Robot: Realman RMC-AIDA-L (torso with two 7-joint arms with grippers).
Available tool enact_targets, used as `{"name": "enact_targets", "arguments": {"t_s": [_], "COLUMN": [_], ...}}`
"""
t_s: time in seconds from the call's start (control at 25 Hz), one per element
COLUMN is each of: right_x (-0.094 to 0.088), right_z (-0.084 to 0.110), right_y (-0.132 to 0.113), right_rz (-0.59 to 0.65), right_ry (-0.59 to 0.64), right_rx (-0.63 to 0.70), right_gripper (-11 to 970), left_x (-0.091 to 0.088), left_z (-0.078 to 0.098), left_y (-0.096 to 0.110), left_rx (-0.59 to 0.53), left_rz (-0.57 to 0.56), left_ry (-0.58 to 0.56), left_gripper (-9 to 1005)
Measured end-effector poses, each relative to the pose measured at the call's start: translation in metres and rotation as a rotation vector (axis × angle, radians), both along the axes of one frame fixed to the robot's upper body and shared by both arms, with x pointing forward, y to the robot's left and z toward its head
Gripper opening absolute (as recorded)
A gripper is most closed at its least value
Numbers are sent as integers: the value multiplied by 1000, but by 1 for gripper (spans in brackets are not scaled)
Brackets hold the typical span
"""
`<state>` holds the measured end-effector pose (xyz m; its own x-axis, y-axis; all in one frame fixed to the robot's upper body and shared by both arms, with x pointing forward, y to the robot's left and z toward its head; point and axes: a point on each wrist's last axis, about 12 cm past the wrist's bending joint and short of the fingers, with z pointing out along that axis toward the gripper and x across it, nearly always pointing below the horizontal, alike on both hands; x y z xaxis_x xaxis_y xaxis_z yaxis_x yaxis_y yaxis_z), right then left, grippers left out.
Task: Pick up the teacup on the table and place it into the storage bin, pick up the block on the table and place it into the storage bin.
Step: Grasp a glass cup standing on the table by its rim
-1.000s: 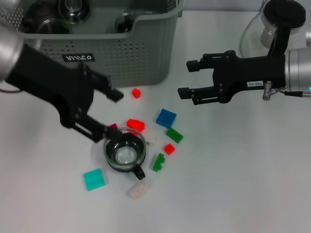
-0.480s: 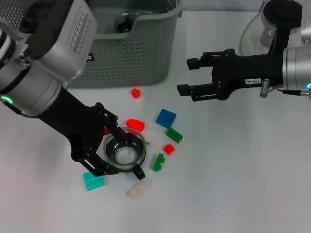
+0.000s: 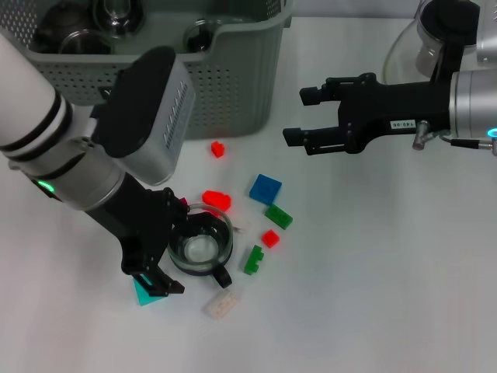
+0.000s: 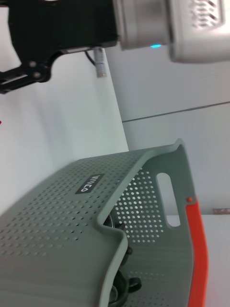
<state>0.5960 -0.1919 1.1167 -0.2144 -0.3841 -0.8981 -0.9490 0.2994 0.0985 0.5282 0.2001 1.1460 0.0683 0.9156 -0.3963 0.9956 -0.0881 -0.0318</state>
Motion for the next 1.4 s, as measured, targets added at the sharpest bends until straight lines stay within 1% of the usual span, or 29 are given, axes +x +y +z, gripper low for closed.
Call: {"name": "enact_targets", "arguments": {"t_s": [0.32,0.52,0.84,1.4], "right_x": [2,3,4,5], "right_z": [1,2,1,-1], "right_y": [4,5,5,4], "right_rz": [6,8,1,-8], "right_ry": [-2,-5,-6,-7], "right_rx": [0,-1,-3,-12], "right_gripper": [805,805,804,805], "left_x": [-3,-1,-3,-1], "left_z": [-7,-10,-22,-24], "left_y": [-7,-14,-27,-35], "left_rx": [31,45,99,122], "left_rz": [-28,-46,-82,-94], "left_ry": [4,-26,-39,-47], "left_gripper": [826,825,826,825]}}
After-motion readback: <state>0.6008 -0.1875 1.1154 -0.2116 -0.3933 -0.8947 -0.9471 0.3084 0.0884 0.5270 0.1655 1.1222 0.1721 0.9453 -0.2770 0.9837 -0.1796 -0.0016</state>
